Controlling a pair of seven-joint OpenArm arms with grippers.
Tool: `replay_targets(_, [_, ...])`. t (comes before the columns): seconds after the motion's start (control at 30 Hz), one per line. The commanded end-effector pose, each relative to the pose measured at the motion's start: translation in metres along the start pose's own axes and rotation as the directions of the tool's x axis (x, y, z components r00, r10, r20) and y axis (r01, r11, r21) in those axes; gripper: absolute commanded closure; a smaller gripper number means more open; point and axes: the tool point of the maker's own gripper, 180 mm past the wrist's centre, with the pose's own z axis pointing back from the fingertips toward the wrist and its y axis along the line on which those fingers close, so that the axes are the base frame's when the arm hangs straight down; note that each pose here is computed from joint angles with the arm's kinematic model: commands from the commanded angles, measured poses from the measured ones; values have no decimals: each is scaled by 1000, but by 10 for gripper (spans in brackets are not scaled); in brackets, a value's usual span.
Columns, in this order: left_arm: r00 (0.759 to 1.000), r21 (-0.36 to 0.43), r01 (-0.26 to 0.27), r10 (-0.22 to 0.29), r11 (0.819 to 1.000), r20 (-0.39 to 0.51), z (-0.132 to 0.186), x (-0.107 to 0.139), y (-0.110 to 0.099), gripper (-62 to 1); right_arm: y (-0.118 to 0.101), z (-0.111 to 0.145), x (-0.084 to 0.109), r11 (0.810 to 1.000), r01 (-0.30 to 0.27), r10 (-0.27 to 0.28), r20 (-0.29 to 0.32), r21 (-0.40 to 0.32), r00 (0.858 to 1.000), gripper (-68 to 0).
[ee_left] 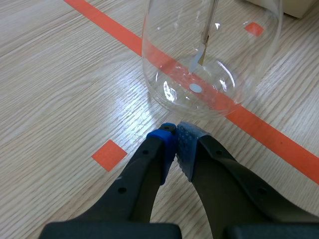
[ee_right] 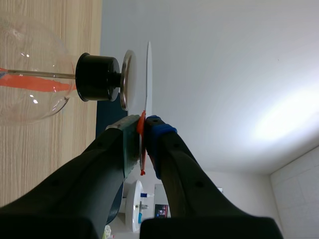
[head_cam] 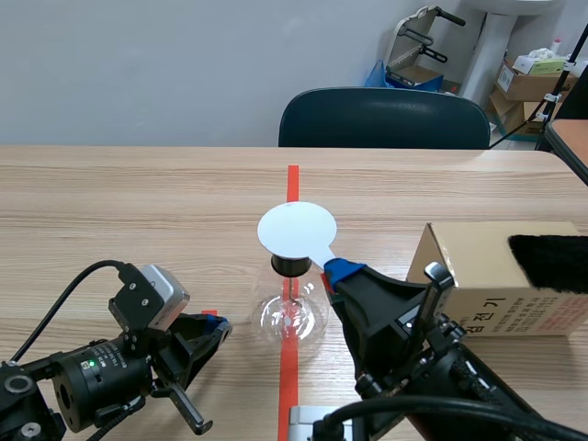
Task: Do the electroscope experiment
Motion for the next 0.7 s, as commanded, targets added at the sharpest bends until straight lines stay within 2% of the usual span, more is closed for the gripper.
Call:
replay_targets(0.0, [1000, -7, -5, 5, 1000, 28, -2, 7, -3, -21, -5, 0, -3, 1000, -17, 17, -1, -18, 1000, -9])
replay_targets(0.47, [1000, -7, -5, 5, 1000, 28, -2, 7, -3, -21, -5, 0, -4, 1000, -17, 17, -6, -18, 1000, -9])
replay_targets(0.67, [1000, -6, -5, 5, 1000, 28, -2, 7, -3, -21, -5, 1, -19, 1000, -17, 16, -91, -18, 996, -9])
